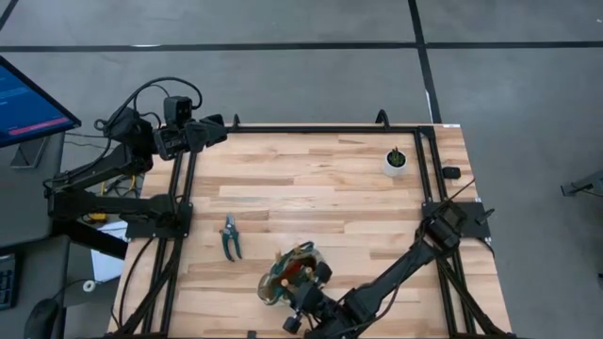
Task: Pick & Place Garden tools in Gardening bag
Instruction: Put the brown trowel into the gardening bag pocket, then put the green shear scissors into the gardening bag pocket
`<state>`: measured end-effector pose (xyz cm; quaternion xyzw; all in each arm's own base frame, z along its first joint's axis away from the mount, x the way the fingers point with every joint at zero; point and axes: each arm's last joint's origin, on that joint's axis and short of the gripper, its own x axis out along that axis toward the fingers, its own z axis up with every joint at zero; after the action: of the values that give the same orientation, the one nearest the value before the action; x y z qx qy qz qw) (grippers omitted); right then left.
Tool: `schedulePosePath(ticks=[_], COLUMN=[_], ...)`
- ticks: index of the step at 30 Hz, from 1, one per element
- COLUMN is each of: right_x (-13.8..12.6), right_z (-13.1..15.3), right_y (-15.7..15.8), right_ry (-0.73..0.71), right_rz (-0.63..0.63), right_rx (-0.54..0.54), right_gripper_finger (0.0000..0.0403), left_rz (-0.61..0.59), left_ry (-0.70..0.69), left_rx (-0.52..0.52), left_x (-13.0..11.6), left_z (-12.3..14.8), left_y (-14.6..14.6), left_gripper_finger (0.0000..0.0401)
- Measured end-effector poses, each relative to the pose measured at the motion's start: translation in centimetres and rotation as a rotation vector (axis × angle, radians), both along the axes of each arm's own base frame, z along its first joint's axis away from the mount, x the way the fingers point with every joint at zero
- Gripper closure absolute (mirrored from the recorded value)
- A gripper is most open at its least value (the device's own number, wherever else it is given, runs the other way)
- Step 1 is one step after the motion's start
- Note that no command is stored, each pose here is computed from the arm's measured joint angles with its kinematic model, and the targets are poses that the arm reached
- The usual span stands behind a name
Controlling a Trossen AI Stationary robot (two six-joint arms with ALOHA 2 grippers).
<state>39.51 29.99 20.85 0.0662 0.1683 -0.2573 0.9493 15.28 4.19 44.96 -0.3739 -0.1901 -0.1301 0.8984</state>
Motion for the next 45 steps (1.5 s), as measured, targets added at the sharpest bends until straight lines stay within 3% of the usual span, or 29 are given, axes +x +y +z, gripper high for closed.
schedulePosePath(ticks=[12, 19, 25, 31, 35, 38, 45], right_x=[0.2, 0.3, 0.7, 0.7, 0.1, -1.0, -4.3], right_z=[-0.9, -0.7, 1.2, 4.3, 6.8, 8.9, 11.7], right_y=[0.3, 0.6, 1.2, 1.2, 0.8, 0.6, -0.3], right_ry=[0.069, 0.08, 0.1, 0.15, 0.205, 0.25, 0.308], right_rz=[0.08, 0.126, 0.224, 0.276, 0.268, 0.262, 0.213], right_rx=[-0.003, 0.017, 0.048, 0.012, -0.014, -0.03, 0.034], right_gripper_finger=[0.032, 0.0246, 0.0167, 0.0146, 0.0148, 0.0152, 0.0162], left_rz=[-0.001, -0.03, -0.113, -0.151, -0.164, -0.145, 0.139], left_ry=[0.0, 0.007, 0.053, 0.154, 0.3, 0.486, 1.071], left_rx=[0.0, 0.016, 0.121, 0.143, 0.089, 0.061, -0.096], left_x=[0.0, 0.0, 0.1, 0.5, 0.8, 0.3, -1.8], left_z=[0.0, 0.0, -0.5, -1.5, -2.9, -4.8, -9.9], left_y=[0.0, -0.1, -0.4, -0.4, -0.3, -0.4, -1.4], left_gripper_finger=[0.0399, 0.0399, 0.0399, 0.0399, 0.0399, 0.0399, 0.0399])
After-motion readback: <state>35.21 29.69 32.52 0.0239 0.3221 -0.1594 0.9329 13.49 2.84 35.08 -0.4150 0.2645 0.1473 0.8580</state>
